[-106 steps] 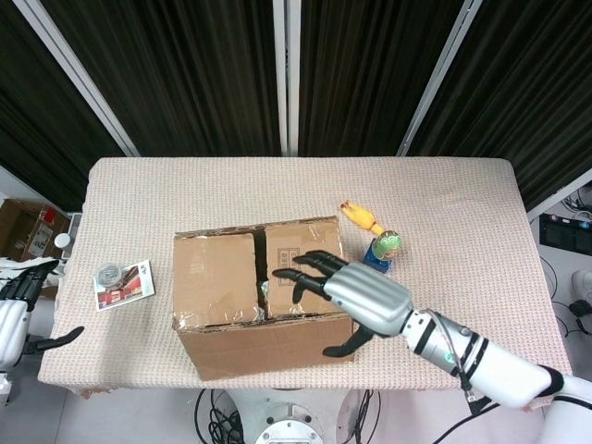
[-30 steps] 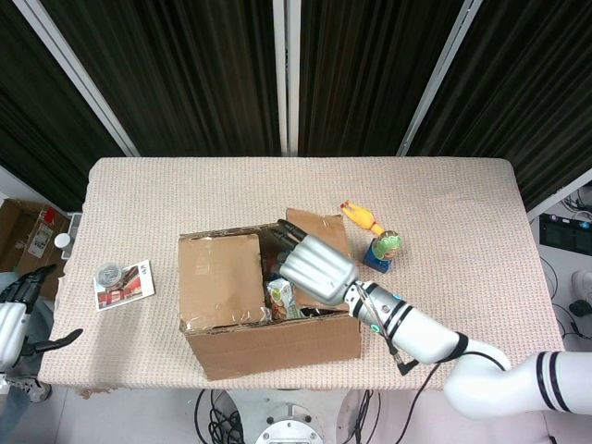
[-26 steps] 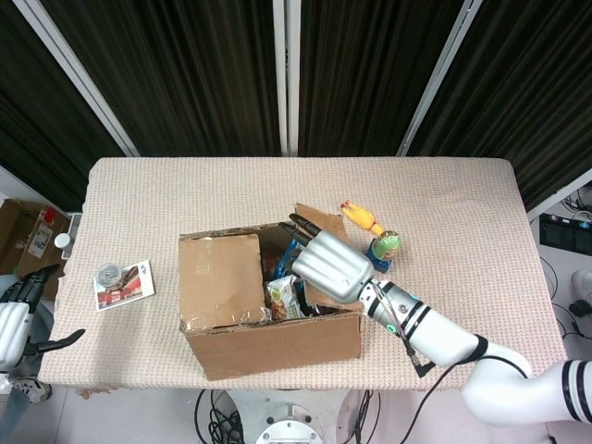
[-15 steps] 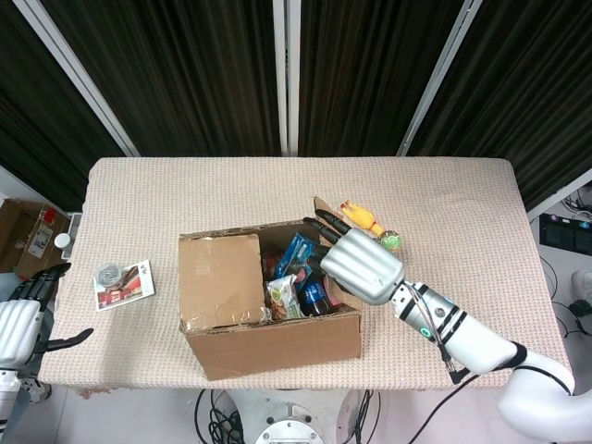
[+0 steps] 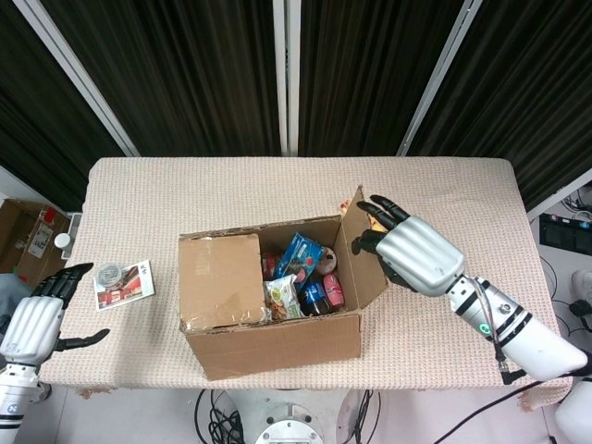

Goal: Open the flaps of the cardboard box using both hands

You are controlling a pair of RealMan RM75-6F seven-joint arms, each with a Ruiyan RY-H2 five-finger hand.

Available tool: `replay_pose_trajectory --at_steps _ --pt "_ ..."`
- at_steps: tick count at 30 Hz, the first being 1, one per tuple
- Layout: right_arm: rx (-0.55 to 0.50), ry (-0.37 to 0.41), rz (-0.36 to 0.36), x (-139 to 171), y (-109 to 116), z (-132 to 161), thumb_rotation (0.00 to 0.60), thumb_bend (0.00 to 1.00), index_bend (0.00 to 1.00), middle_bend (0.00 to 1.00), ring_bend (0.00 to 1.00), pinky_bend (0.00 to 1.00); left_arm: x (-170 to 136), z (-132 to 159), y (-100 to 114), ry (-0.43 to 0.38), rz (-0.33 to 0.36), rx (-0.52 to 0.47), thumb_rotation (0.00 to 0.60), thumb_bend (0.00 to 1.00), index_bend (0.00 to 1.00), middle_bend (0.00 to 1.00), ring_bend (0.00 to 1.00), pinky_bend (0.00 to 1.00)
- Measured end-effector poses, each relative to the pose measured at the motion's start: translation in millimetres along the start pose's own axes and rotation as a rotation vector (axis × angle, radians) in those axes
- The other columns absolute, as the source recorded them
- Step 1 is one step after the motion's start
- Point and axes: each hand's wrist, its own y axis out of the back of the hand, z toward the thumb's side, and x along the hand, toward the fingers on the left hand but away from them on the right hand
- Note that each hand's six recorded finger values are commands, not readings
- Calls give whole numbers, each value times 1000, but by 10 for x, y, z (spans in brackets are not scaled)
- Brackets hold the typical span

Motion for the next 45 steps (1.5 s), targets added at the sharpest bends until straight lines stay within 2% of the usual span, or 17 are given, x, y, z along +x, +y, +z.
replay_pose_trajectory --at_steps 7,11,15,19,23,27,29,32,35,36,39,41,42,45 --pt "-55 -90 68 176 -12 -245 600 779 142 348 0 0 27 50 -2 -8 -7 1 510 0 104 125 121 204" --pt "-68 -138 136 243 -150 -408 600 779 110 345 0 0 32 62 -13 -10 -7 -5 508 0 103 125 121 204" --pt "-95 -178 148 293 -231 -574 600 779 96 342 0 0 35 65 10 -10 4 -5 508 0 104 126 121 204" --pt "-117 -174 101 313 -191 -605 600 772 62 298 0 0 75 80 101 -18 35 -1 507 0 104 125 121 204" --pt "-139 -151 1 369 -64 -617 600 768 6 195 0 0 192 214 252 -58 76 13 497 0 102 126 121 203" --pt "-166 -145 -96 470 54 -667 600 768 0 158 0 0 386 593 381 -166 99 35 500 0 101 129 121 203" --pt "-189 -153 -140 529 96 -714 600 767 0 139 0 0 475 799 387 -229 87 35 533 7 102 138 121 203" --pt "-228 -167 -193 603 136 -783 600 764 0 126 0 0 627 1202 347 -365 46 30 590 117 144 176 121 203" --pt "-256 -184 -227 685 149 -853 600 754 0 118 0 0 766 1661 265 -525 -5 25 594 239 189 218 121 203" --pt "-261 -189 -232 709 149 -871 600 753 0 118 0 0 813 1848 227 -591 -23 27 596 300 204 231 121 203" --pt "-270 -201 -248 774 153 -917 600 748 0 118 0 0 913 2296 127 -746 -51 41 600 564 257 261 120 203" --pt "-280 -206 -259 815 155 -948 600 745 0 118 0 0 982 2507 43 -818 -68 61 600 765 294 275 115 203" --pt "-284 -209 -264 836 155 -967 600 744 0 118 0 0 1029 2606 -22 -852 -85 82 600 814 302 280 111 203" --pt "-290 -221 -277 900 156 -1036 600 743 0 119 0 0 1135 2793 -183 -915 -130 153 600 875 305 288 103 203"
